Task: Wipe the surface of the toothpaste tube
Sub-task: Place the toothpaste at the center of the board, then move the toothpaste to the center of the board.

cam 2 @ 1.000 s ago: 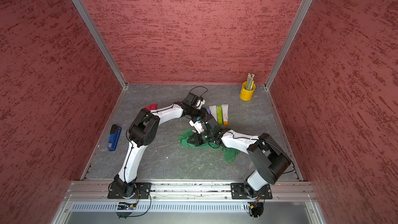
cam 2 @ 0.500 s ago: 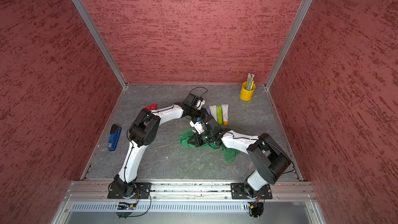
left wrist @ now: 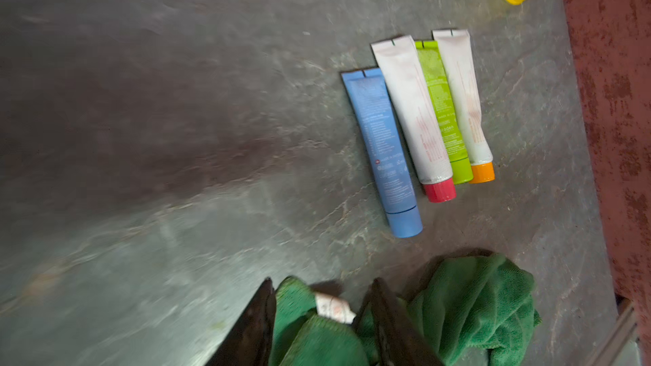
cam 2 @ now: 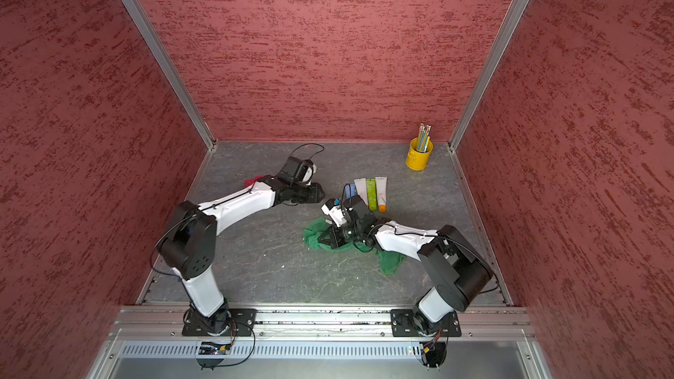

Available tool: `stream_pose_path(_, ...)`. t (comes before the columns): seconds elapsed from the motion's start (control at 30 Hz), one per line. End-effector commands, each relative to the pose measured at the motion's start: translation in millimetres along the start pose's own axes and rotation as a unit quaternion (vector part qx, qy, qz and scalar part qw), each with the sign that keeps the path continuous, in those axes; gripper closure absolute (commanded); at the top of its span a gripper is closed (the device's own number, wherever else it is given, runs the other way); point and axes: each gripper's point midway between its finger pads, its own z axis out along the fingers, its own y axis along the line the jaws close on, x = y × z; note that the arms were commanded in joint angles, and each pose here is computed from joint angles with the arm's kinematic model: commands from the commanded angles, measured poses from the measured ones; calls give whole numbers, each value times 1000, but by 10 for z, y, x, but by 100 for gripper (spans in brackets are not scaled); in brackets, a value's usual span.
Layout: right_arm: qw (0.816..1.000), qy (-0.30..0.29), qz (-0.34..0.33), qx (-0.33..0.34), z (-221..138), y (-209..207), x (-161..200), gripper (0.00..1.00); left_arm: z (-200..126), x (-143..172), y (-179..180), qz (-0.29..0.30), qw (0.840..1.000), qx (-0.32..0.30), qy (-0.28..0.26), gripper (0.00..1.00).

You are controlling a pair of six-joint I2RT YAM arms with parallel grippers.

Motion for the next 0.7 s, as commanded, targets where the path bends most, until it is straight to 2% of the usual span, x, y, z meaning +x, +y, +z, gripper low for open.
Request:
stream_pose_path(0.0,1000,-19,3,16,-25,-123,-50,100,-290,4,585,6,994,-112,-17,53)
stream_pose_path(0.1,999,-39,9,33,-58,-223,-120,100,-459,46,1092,-9,981,-192,-16,52)
stream_pose_path(0.23,996,-65,14,59,-84,-353,-177,100,-525,85,1587,-55,973,-225,-17,52)
stream_pose_path(0.4,995,-69,21,73,-58,-463,-178,100,-517,17,1938,-85,964,-251,-14,52)
stream_pose_path(0.67,994,-68,25,80,-50,-506,-163,100,-366,-59,2250,-117,963,-244,6,52)
